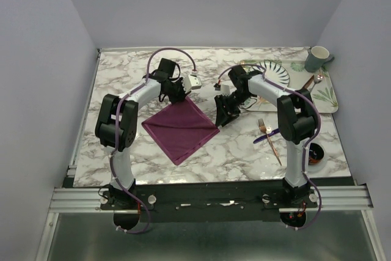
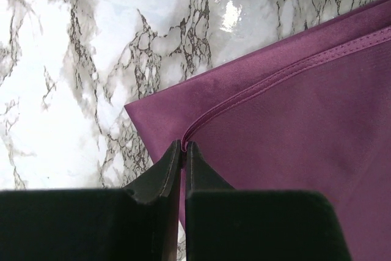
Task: Fold the napkin into a case and place the utensils inside
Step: Fold the top corner of the square-folded napkin at the center of the board.
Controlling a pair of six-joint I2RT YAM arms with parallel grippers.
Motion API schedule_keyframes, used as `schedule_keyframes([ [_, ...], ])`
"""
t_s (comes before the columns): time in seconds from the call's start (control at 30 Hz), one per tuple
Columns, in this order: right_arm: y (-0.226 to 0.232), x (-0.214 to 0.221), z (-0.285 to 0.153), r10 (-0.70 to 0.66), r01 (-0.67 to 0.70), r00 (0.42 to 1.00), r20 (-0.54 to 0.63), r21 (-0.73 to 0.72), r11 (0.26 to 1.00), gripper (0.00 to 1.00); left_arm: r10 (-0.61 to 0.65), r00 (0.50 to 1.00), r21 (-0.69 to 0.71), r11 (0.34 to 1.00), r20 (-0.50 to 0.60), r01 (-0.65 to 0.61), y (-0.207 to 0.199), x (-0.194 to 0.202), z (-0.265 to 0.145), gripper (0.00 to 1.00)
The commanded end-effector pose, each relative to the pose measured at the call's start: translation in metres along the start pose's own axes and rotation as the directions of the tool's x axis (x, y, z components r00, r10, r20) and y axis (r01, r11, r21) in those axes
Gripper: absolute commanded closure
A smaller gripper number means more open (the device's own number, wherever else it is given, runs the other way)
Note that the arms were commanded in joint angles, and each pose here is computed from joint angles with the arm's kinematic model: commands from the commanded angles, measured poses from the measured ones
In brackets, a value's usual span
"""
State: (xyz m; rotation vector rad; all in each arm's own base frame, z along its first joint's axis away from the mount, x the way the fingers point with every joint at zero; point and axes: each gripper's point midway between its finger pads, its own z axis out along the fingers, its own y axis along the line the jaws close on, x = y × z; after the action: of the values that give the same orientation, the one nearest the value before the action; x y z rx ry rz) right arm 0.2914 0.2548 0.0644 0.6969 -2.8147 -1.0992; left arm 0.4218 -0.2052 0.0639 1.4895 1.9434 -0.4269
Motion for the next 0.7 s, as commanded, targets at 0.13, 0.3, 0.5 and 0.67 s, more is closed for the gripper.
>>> schedule_keyframes([
  [0.13,0.0,0.004,0.002,0.008,-0.009,1.0,-0.026,-0.023,1.0,0.48,0.004,1.0,-0.017,1.0,0.031,-0.003,0.012,-0.007,0.004,0.86],
  [0.3,0.001,0.004,0.002,0.007,-0.007,1.0,-0.026,-0.028,1.0,0.47,0.001,1.0,-0.022,1.0,0.029,0.0,0.014,-0.008,0.004,0.83],
  [0.5,0.008,-0.003,-0.006,-0.027,0.027,1.0,0.005,-0.036,0.999,0.42,-0.087,0.994,-0.102,0.99,0.061,0.093,0.037,-0.014,-0.011,0.56],
  [0.67,0.031,-0.021,-0.028,-0.133,0.139,0.986,0.1,-0.054,0.989,0.27,-0.162,0.962,-0.231,0.949,0.22,0.212,0.064,-0.054,-0.072,0.27],
])
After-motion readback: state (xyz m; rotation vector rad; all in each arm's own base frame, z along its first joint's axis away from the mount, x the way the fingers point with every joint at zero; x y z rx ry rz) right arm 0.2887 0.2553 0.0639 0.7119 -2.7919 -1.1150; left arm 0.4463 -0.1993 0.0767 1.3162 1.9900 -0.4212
